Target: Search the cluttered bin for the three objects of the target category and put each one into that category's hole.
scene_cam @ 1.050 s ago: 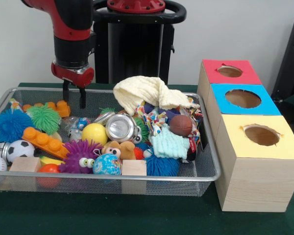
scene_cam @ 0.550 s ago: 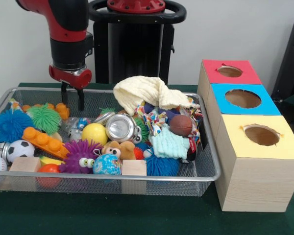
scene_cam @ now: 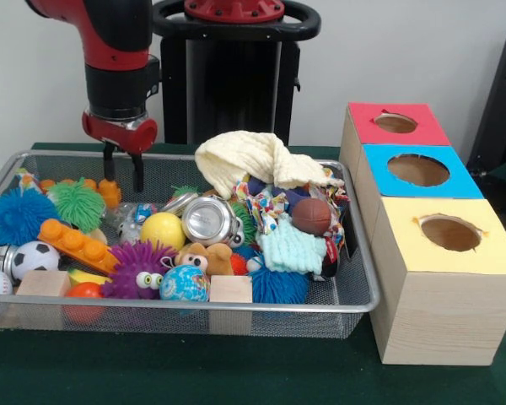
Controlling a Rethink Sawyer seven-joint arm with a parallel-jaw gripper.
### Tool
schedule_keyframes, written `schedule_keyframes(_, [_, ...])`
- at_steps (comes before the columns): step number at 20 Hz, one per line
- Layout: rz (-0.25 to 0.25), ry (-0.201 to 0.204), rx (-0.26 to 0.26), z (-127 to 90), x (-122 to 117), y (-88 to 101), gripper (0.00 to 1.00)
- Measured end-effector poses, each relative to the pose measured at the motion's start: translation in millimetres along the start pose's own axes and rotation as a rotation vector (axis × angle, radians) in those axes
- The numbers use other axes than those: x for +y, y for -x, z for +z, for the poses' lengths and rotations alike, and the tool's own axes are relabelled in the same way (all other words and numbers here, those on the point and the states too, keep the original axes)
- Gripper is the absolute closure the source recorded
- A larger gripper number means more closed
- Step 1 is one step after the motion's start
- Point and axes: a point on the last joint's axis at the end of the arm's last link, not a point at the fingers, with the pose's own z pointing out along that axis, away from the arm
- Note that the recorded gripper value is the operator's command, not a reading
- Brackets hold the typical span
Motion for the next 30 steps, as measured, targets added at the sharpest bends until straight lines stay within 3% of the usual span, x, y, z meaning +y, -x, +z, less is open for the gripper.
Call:
schedule_keyframes(8, [-0.001,-0.003,-0.048,-19,6,17.0,0.00])
schedule_keyframes(22, [0.108,0.020,0.020,8,6,9.1,0.00])
schedule_keyframes(30, [0.142,0.024,0.022,8,21,13.8,0.00])
